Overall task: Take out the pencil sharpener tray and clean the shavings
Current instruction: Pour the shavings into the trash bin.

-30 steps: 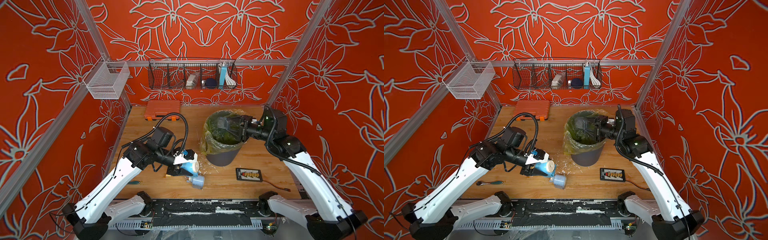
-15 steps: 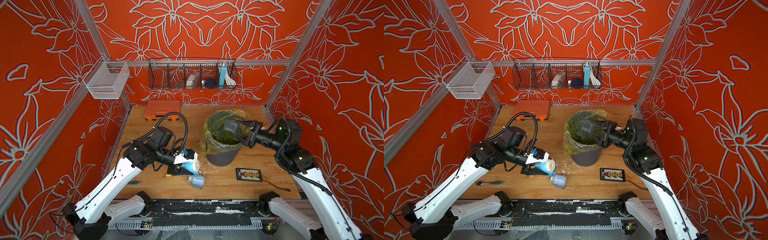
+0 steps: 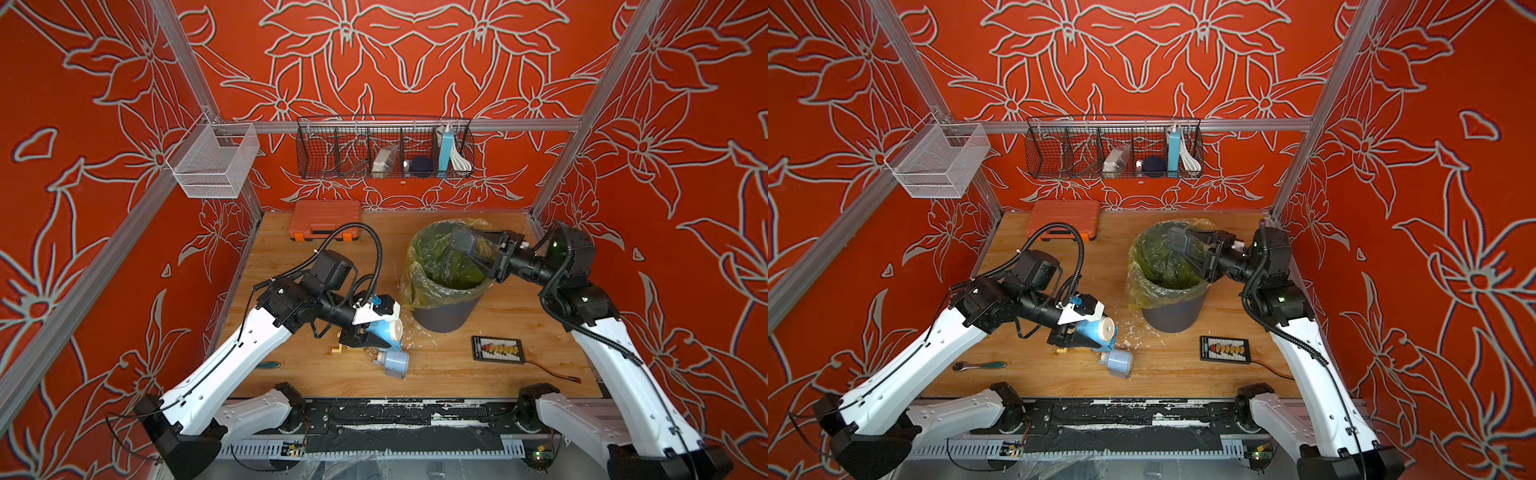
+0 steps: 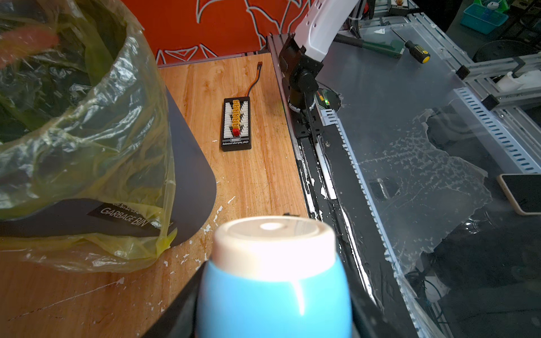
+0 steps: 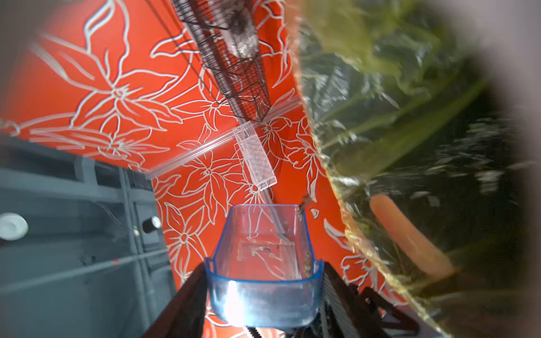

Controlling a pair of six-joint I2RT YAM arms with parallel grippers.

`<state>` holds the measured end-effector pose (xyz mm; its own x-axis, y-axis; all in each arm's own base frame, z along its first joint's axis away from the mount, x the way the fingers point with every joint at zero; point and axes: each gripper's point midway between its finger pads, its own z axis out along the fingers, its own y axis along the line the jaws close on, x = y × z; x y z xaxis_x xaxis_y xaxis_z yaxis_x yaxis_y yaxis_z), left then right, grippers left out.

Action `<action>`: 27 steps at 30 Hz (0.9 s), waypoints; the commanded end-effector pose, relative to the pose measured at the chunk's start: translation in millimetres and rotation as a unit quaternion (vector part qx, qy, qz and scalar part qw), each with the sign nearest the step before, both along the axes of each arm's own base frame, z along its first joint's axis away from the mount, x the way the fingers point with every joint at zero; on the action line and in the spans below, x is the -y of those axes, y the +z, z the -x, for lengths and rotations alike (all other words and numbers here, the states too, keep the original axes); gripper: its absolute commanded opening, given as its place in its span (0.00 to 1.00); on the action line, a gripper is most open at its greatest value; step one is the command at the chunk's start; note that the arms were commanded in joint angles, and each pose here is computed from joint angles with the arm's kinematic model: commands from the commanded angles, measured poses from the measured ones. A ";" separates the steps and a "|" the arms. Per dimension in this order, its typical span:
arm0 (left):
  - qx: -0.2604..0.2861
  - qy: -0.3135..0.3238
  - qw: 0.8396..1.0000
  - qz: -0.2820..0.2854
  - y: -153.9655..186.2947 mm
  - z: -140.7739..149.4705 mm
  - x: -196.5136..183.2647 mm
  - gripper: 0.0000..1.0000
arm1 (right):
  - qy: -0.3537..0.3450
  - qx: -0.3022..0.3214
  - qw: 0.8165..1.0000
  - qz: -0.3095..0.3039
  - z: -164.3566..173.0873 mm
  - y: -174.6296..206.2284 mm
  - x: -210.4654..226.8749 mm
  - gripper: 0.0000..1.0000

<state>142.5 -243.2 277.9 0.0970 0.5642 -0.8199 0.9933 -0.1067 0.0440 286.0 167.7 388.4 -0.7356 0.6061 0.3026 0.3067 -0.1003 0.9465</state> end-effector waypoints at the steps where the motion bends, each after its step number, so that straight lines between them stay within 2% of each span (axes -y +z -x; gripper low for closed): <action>1: -0.006 -0.012 1.000 -0.011 -1.0 -6.4 -1.6 0.00 | 0.022 0.106 0.993 0.053 7.6 6.4 2.9 0.00; 4: -0.012 -0.011 1.000 -0.019 -6.1 -12.3 -3.4 0.00 | 0.023 0.087 0.996 0.002 6.3 -2.5 3.3 0.00; 6: -0.013 -0.009 1.000 -0.014 -5.7 -14.7 -3.9 0.00 | 0.059 0.043 0.996 -0.046 9.7 -5.0 -5.5 0.00; 8: -0.015 -0.008 1.000 -0.012 -5.2 -15.7 -3.5 0.00 | 0.103 0.004 0.993 -0.051 21.5 -6.5 -13.2 0.00; 10: -0.016 -0.008 1.000 -0.008 -5.0 -16.2 -2.7 0.00 | 0.096 -0.041 0.994 -0.045 29.2 -17.2 -11.1 0.00; 12: -0.019 -0.008 1.000 -0.008 -5.2 -16.4 -2.1 0.00 | 0.070 -0.094 0.988 -0.099 32.1 -23.2 -7.9 0.00; 14: -0.019 -0.008 1.000 -0.007 -4.3 -16.4 -1.9 0.00 | 0.031 -0.087 0.988 -0.123 35.5 -5.8 0.7 0.00; 16: -0.017 -0.008 1.000 -0.005 -3.3 -16.8 -1.5 0.00 | 0.029 -0.107 0.987 -0.118 42.1 -5.6 3.0 0.00; 18: -0.016 -0.009 1.000 -0.007 -2.4 -17.9 -1.1 0.00 | 0.035 -0.086 0.988 -0.123 49.9 17.1 2.7 0.00; 19: -0.016 -0.010 1.000 -0.007 -2.1 -18.4 -1.0 0.00 | 0.032 -0.084 0.990 -0.112 51.3 16.2 4.2 0.00; 21: -0.012 -0.011 1.000 -0.006 -1.2 -20.9 0.6 0.00 | 0.047 -0.113 0.986 -0.113 49.9 -8.9 2.8 0.00; 23: -0.012 -0.011 1.000 -0.007 -1.0 -22.8 1.5 0.00 | 0.023 -0.061 0.991 -0.119 44.0 1.1 8.6 0.00; 24: -0.011 -0.013 1.000 -0.010 -0.8 -22.6 0.7 0.00 | 0.020 -0.025 0.995 -0.092 46.7 9.7 10.2 0.00; 26: -0.005 -0.012 1.000 -0.014 -4.0 -23.4 -0.6 0.00 | 0.044 0.069 0.997 -0.005 50.1 20.2 8.3 0.00; 27: -0.005 -0.010 1.000 -0.017 -7.2 -25.1 -1.1 0.00 | 0.068 0.109 0.990 0.054 54.4 16.0 5.7 0.00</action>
